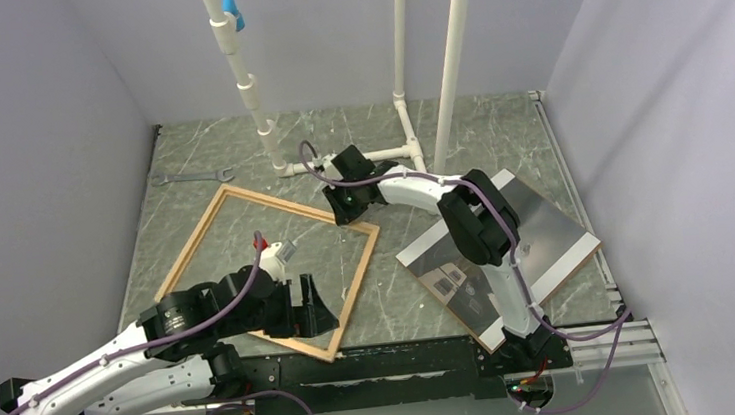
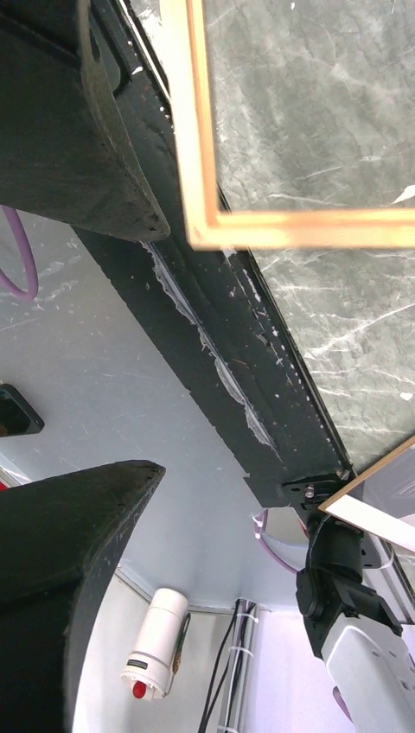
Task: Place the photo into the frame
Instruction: Adjust the photo frame at the center of the board.
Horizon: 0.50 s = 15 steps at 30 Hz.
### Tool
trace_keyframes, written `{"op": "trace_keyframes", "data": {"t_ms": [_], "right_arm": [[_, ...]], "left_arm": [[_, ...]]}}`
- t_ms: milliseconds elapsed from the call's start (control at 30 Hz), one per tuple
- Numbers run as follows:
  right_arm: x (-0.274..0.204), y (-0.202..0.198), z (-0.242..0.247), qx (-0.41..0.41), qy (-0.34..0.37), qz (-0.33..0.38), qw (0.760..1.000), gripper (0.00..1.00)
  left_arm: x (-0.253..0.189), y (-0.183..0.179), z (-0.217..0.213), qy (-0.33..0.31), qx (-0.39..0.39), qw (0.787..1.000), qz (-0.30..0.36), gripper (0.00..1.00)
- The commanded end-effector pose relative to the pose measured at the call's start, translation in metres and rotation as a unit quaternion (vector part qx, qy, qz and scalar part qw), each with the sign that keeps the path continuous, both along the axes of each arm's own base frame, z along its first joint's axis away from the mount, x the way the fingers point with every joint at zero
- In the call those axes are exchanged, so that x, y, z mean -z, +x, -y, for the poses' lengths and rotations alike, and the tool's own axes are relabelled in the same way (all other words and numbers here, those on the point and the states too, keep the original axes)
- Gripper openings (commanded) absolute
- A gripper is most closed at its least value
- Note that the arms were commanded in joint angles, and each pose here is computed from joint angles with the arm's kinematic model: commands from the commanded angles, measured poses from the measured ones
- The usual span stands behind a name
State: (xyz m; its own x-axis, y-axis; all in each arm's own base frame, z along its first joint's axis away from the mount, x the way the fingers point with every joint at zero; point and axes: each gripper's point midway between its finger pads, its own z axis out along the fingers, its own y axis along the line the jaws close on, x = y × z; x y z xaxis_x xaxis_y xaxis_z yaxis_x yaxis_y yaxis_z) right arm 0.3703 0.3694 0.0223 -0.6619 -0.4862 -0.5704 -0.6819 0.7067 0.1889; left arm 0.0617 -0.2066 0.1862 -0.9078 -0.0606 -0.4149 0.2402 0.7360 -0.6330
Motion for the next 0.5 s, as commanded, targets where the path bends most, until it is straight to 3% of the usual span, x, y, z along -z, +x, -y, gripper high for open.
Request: {"op": "trace_keyframes", "data": {"t_ms": [0,100,467], "right_arm": [[-0.012,-0.026,0.012,-0.003,0.006,-0.013,1.0,0.15],[-0.016,-0.039,0.019,-0.002,0.014,-0.017,1.0,0.0],[-0.032,-0.067,0.05,0.049,0.006,-0.039,0.998,0.0]], "left_arm": [[-0.004,0.003,-0.001,-0.012,-0.018,1.0,0.001,0.99],[-0.005,0.005,-0.001,-0.015,-0.022,1.0,0.003,0.99],[-0.004,0.009,-0.004,-0.004,-0.036,0.999,0.003,0.99]]}}
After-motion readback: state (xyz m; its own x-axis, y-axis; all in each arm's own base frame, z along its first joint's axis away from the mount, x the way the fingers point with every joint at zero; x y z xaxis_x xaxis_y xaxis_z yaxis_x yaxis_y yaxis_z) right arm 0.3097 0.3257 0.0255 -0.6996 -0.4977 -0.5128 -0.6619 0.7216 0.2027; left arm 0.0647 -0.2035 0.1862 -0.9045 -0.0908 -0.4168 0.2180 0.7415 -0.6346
